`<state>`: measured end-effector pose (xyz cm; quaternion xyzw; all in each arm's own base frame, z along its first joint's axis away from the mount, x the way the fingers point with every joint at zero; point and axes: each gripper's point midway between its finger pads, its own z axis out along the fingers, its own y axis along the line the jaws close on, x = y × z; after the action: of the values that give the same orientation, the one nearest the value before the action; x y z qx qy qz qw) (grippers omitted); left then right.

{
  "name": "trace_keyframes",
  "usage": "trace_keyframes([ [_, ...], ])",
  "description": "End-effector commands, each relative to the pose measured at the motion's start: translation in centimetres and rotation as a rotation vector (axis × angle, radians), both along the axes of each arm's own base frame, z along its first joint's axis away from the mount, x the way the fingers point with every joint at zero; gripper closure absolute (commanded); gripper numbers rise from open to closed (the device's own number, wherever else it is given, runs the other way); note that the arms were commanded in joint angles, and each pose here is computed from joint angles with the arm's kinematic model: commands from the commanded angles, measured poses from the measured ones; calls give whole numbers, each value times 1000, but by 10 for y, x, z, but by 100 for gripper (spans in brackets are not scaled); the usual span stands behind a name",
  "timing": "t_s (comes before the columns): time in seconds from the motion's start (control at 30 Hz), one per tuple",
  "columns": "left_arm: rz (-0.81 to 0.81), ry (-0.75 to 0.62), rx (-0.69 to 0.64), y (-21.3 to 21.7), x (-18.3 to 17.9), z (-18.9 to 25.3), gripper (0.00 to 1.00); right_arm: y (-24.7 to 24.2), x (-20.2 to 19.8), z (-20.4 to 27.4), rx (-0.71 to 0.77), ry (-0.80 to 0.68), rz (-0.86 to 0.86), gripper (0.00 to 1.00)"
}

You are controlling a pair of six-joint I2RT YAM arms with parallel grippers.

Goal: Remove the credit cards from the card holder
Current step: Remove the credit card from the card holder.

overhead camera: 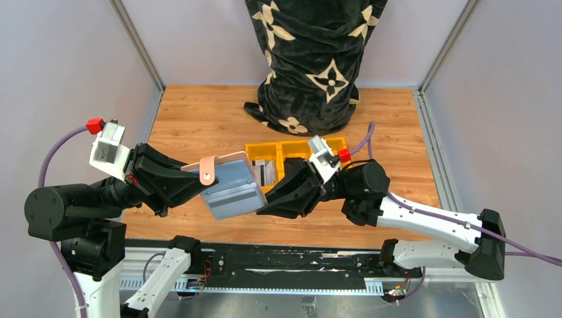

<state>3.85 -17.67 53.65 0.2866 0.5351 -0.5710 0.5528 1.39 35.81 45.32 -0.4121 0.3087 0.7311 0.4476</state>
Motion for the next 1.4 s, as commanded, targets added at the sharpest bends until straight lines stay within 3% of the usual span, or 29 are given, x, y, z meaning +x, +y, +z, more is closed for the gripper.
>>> trace_keyframes([
  [0.0,-3,-33,-16,1,-6,13,100,-7,1,25,75,-15,-38,77],
  [0.53,-6,-21,-30,1,-6,18,100,-1,26,27,92,17,-207,82],
  [1.0,-17,-18,-31,1,-8,20,100,-1,46,40,236,75,-369,67],
  [1.2,-19,-26,-30,1,-11,22,100,1,41,36,239,50,-349,65],
  [1.37,-18,-29,-33,1,-11,25,100,8,24,25,198,28,-246,72],
])
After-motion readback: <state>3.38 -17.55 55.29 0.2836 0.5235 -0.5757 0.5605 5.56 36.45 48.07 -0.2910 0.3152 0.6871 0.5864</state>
